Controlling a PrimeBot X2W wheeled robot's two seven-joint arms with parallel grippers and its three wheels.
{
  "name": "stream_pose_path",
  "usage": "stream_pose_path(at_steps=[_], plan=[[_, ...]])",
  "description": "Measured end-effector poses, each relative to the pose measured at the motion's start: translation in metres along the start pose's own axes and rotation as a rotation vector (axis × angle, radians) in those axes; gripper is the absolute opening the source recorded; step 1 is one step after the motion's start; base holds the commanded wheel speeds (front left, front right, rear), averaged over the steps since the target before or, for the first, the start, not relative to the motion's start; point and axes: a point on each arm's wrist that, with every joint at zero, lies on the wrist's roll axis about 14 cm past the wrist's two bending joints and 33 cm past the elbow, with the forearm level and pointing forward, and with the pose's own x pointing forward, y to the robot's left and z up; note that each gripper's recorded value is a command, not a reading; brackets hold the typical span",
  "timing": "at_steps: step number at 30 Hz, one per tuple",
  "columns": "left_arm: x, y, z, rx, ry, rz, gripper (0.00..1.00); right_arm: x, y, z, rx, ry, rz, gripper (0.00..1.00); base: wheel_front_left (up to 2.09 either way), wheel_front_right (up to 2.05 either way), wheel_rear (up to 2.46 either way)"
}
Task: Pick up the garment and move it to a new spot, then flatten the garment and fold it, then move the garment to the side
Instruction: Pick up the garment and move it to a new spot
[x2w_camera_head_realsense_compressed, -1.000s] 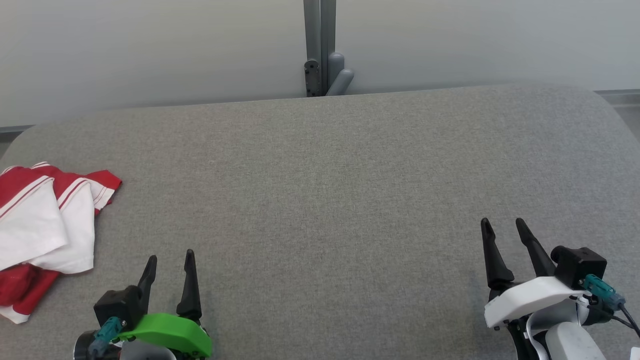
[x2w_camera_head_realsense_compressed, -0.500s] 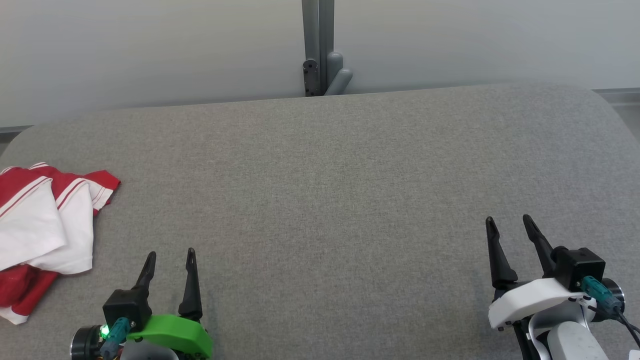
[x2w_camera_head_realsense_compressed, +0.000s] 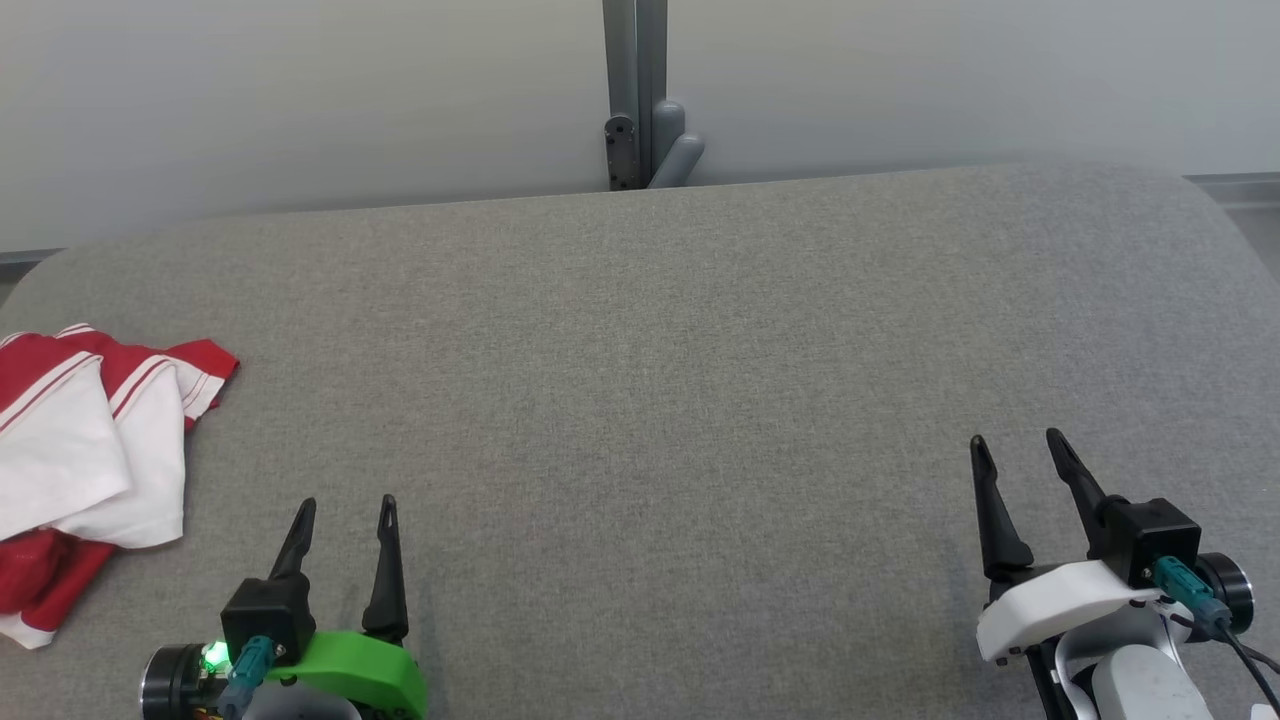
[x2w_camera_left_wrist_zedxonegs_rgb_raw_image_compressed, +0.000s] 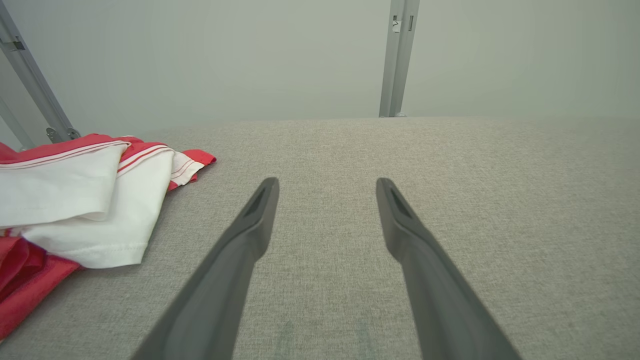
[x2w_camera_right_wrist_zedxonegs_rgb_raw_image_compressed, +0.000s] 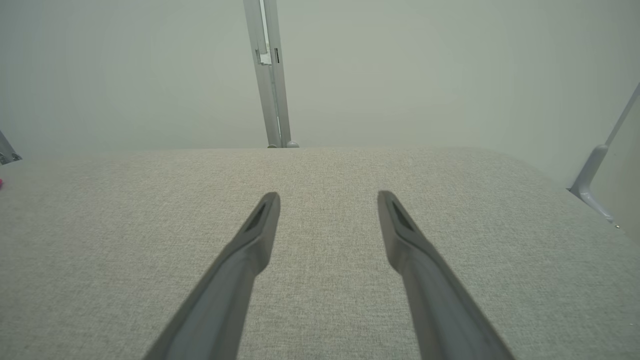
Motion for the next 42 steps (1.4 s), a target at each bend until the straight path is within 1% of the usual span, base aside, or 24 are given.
stream_pose_path(at_steps=[7, 11, 15, 20, 24, 31, 34, 38, 42], plan=[[-0.002, 0.005, 0.000, -0.020, -0.002, 0.021, 1.00, 0.004, 0.006, 0.000, 0.002, -0.003, 0.016, 1.00, 0.00, 0.00, 0.00], [-0.006, 0.016, 0.001, -0.028, -0.004, 0.061, 1.00, 0.012, 0.022, 0.000, 0.008, -0.005, 0.062, 1.00, 0.00, 0.00, 0.00], [-0.017, 0.038, -0.001, -0.034, 0.000, 0.136, 1.00, 0.023, 0.045, -0.002, 0.029, -0.003, 0.127, 1.00, 0.00, 0.00, 0.00], [-0.040, 0.070, -0.003, -0.033, 0.004, 0.242, 1.00, 0.037, 0.087, -0.008, 0.046, 0.011, 0.247, 1.00, 0.00, 0.00, 0.00], [-0.065, 0.096, -0.004, -0.027, 0.009, 0.338, 1.00, 0.047, 0.127, -0.012, 0.056, 0.020, 0.360, 1.00, 0.00, 0.00, 0.00], [-0.125, 0.145, -0.010, -0.067, 0.012, 0.554, 1.00, 0.052, 0.207, -0.018, 0.088, 0.039, 0.574, 1.00, 0.00, 0.00, 0.00], [-0.147, 0.158, -0.011, -0.078, 0.013, 0.623, 1.00, 0.052, 0.235, -0.019, 0.099, 0.043, 0.651, 1.00, 0.00, 0.00, 0.00], [-0.160, 0.163, -0.017, -0.123, 0.020, 0.658, 1.00, 0.053, 0.247, -0.030, 0.103, 0.069, 0.689, 1.00, 0.00, 0.00, 0.00], [-0.156, 0.163, -0.024, -0.130, 0.050, 0.649, 1.00, 0.058, 0.238, -0.040, 0.100, 0.091, 0.672, 1.00, 0.00, 0.00, 0.00]])
